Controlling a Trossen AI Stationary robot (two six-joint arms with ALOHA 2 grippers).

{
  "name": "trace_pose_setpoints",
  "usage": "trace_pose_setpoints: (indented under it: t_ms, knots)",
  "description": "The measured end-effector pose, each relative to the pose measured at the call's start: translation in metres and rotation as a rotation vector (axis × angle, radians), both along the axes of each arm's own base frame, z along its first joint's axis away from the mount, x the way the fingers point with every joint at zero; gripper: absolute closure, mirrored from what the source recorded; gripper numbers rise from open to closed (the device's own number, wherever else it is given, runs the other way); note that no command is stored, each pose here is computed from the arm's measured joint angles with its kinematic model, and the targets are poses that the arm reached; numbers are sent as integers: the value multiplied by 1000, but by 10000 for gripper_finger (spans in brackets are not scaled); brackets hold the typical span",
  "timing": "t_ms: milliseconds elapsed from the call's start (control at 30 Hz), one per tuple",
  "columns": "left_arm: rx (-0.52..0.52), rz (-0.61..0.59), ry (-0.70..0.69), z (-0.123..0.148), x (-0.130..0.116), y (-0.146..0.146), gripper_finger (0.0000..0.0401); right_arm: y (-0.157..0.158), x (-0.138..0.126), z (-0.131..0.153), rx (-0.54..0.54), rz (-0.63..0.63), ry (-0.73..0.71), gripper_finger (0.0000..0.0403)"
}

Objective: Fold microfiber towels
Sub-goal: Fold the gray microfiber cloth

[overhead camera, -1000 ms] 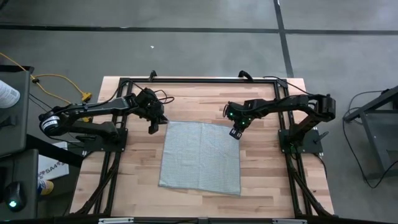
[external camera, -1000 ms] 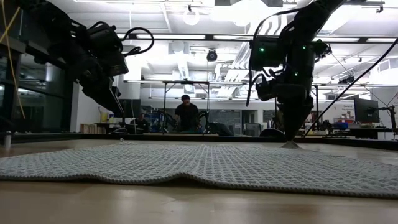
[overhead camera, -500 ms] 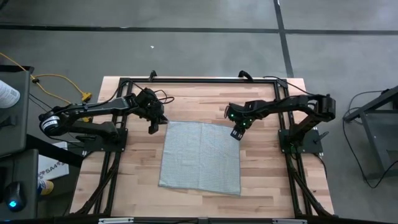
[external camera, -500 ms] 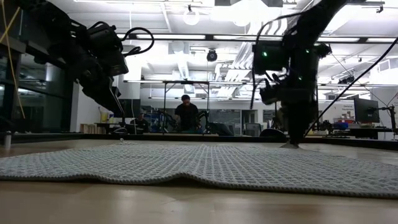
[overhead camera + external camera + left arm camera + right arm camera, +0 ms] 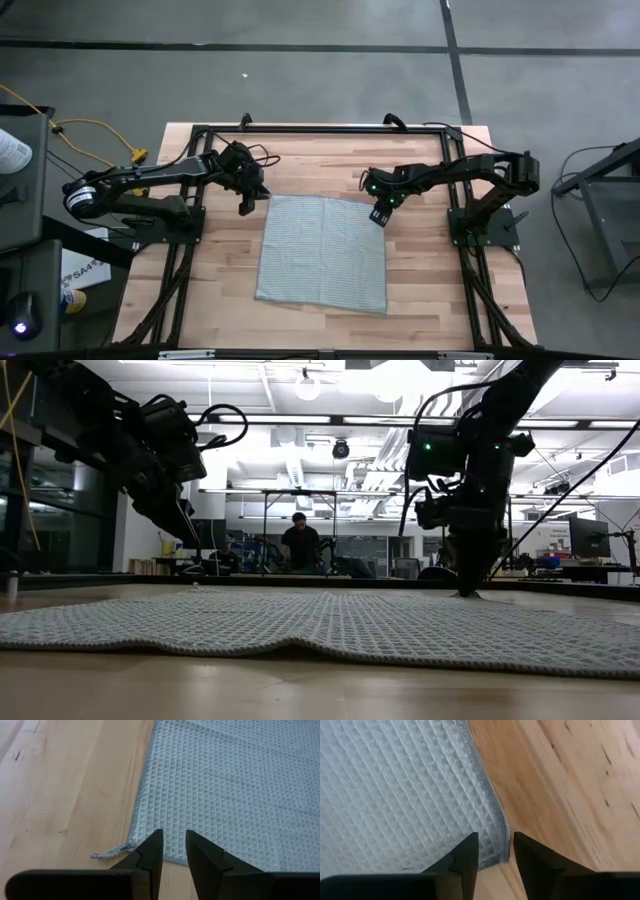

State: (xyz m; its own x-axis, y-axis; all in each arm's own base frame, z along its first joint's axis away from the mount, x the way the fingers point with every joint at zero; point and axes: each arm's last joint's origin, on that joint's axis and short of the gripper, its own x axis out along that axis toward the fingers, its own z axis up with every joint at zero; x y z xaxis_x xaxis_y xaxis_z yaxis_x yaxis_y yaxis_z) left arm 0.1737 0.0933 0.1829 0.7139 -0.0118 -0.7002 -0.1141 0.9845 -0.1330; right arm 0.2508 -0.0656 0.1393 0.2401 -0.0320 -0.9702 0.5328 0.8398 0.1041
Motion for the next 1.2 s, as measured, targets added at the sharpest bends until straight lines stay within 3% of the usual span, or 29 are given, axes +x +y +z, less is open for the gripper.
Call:
trace_pose_setpoints:
  t_ms: [367,733,1000,1200]
  knots:
    - [0,0,0,0,0,0,318,-1,1,0,-9,6,-13,308]
    - [1,-1,0,0,0,0,318,-1,1,1,-9,8,-13,394]
    - [69,-45,3,0,0,1,318,-1,1,1,-7,1,-14,398]
    - [162,16,54,-1,0,4,317,-1,1,1,7,-18,-18,398]
